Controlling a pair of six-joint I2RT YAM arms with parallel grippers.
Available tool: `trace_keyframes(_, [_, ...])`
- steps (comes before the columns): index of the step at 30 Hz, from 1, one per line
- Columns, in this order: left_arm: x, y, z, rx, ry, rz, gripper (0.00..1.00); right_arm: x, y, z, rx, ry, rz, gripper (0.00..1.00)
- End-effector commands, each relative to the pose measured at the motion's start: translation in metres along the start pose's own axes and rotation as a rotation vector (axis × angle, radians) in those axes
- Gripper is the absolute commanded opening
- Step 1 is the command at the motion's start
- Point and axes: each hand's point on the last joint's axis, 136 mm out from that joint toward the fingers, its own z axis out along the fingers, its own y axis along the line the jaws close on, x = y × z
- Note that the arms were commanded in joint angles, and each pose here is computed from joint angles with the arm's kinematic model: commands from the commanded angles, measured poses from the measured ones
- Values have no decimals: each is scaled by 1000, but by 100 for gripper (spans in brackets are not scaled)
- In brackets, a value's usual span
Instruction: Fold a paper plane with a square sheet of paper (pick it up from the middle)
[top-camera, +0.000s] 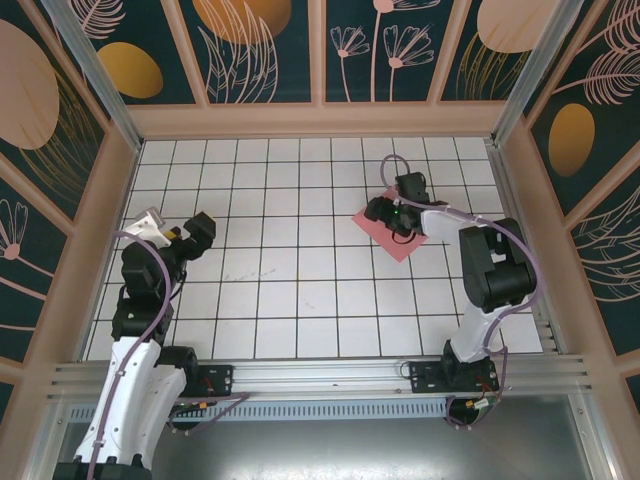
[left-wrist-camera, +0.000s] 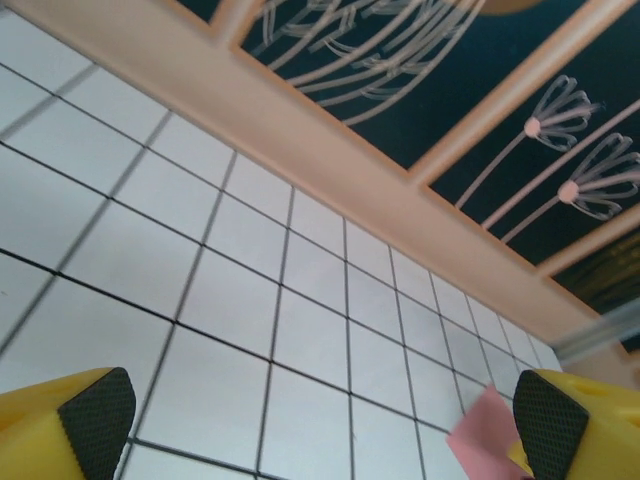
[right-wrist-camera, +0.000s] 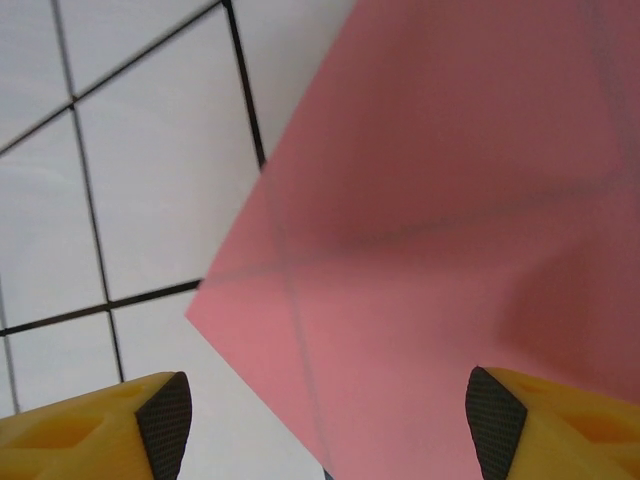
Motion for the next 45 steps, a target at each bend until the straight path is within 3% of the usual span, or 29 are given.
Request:
trace_keyframes(1, [8, -21, -5, 87, 85, -37, 99, 17, -17, 2, 101, 17, 101, 76])
trace_keyframes(10, [35, -29, -6, 194, 179, -120, 99, 84, 12, 7, 38, 9, 387, 73])
trace_keyframes(15, [59, -29, -1, 258, 256, -212, 99, 122, 73, 17, -58, 19, 505, 73])
trace_keyframes(19, [75, -24, -1, 255, 318, -206, 99, 120, 145, 17, -199, 55, 383, 73])
trace_keyframes(21, [81, -23, -3, 260, 342, -208, 99, 103, 158, 9, -166, 31, 235, 74])
trace_keyframes(24, [91, -24, -4, 290, 379, -228, 99, 71, 133, -5, 7, -68, 37, 73])
trace_keyframes(28, [97, -26, -4, 328, 393, -248, 99, 54, 96, -4, 8, -15, -74, 68])
trace_keyframes(35, [100, -34, -1, 345, 426, -236, 99, 45, 50, 8, -53, 96, -28, 63])
trace_keyframes(40, [109, -39, 6, 308, 442, -207, 99, 55, 13, 19, 72, 114, 41, 62])
trace_keyframes(45, [117, -44, 11, 315, 468, -202, 99, 89, -18, 16, 177, 107, 239, 61])
